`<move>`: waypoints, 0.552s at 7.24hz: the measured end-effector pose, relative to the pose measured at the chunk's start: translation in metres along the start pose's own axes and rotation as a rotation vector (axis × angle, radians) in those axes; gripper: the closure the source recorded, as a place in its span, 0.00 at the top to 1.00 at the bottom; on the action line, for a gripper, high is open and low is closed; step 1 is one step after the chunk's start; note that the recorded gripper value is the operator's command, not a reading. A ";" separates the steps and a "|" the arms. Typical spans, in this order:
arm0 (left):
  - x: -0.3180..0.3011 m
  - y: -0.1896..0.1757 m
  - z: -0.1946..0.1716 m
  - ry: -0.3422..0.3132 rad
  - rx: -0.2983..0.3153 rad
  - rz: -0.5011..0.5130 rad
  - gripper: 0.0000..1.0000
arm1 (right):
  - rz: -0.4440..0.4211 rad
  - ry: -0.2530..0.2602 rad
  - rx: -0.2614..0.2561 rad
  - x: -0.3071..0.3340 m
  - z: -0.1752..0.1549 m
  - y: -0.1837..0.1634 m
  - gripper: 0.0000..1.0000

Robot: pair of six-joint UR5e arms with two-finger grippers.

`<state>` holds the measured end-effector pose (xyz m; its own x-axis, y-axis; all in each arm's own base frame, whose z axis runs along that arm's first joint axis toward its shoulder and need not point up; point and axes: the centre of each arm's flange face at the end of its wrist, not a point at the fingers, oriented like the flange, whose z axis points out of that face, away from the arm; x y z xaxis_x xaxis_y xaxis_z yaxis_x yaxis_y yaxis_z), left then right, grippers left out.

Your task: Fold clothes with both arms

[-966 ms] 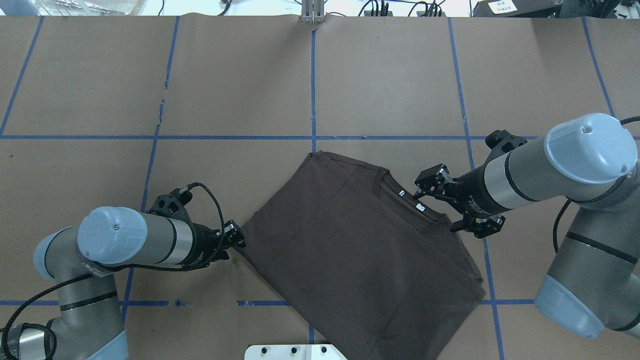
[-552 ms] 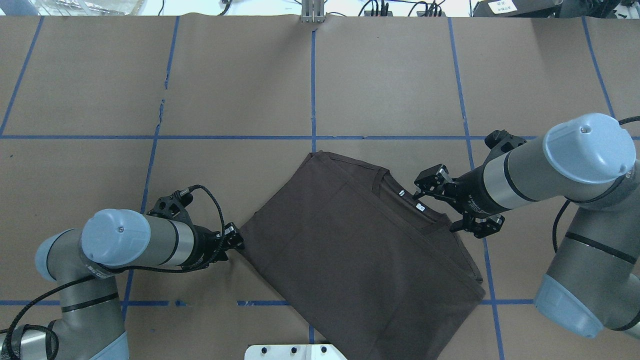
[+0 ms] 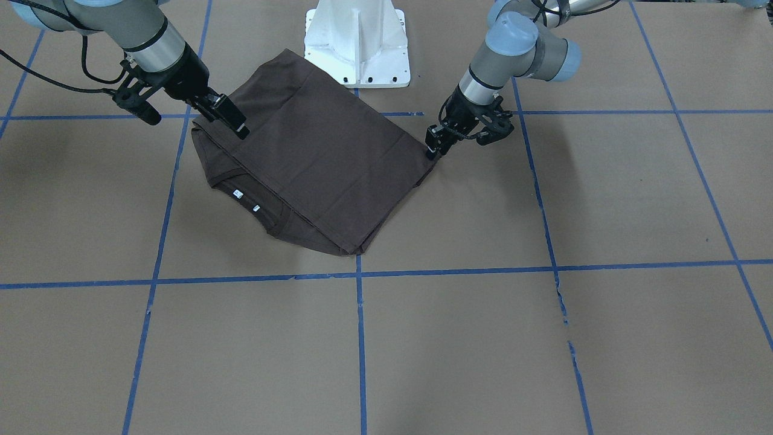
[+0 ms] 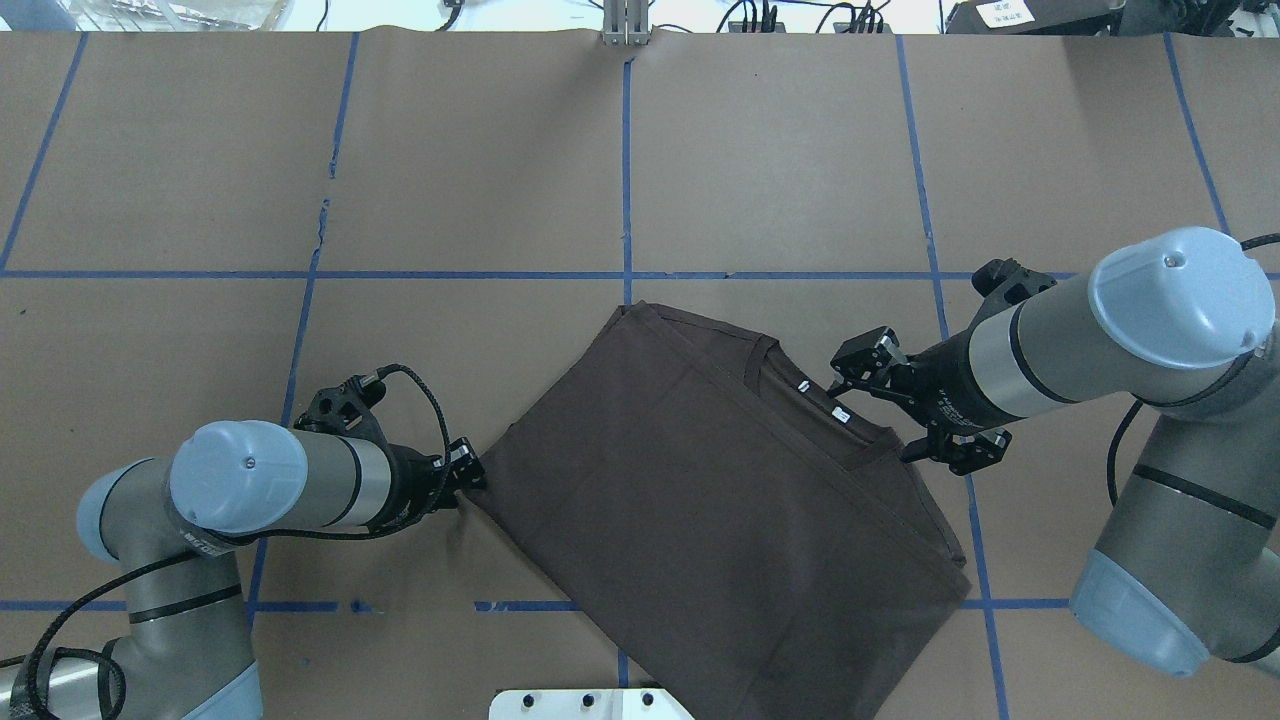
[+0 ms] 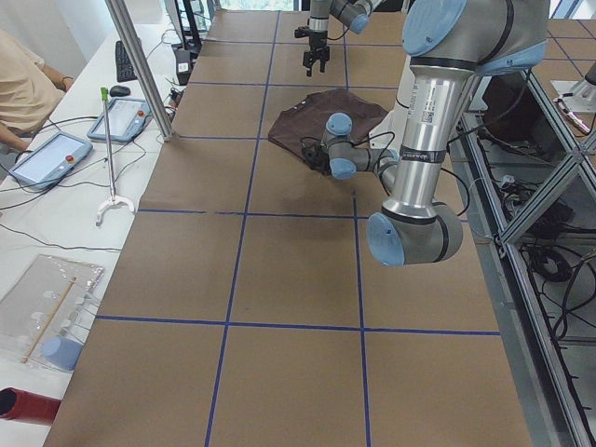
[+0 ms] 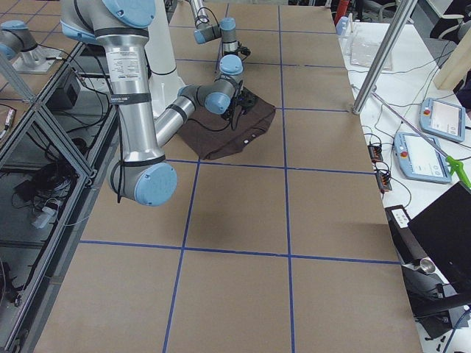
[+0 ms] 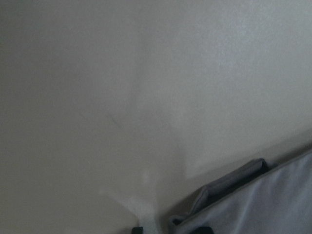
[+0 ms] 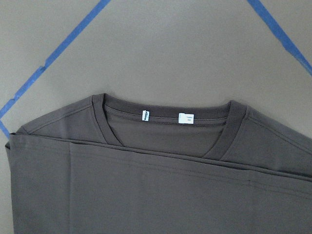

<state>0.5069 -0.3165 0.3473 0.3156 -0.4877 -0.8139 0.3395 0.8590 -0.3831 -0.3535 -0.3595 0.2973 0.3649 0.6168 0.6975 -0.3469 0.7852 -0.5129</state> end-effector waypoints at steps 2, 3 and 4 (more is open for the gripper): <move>0.003 -0.002 -0.003 0.008 0.005 -0.001 0.00 | 0.002 0.000 0.012 0.001 0.001 -0.002 1.00; 0.007 -0.006 -0.008 0.019 0.011 -0.004 0.00 | 0.002 0.002 0.015 0.002 0.002 -0.003 1.00; 0.012 -0.016 -0.017 0.029 0.028 -0.006 0.00 | 0.001 0.003 0.015 0.002 0.003 -0.002 1.00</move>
<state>0.4899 -0.3337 0.3357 0.2875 -0.4876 -0.8244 0.3662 0.8513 -0.3758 -0.3544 -0.3603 0.3012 0.3671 0.6176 0.6956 -0.3598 0.7839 -0.5061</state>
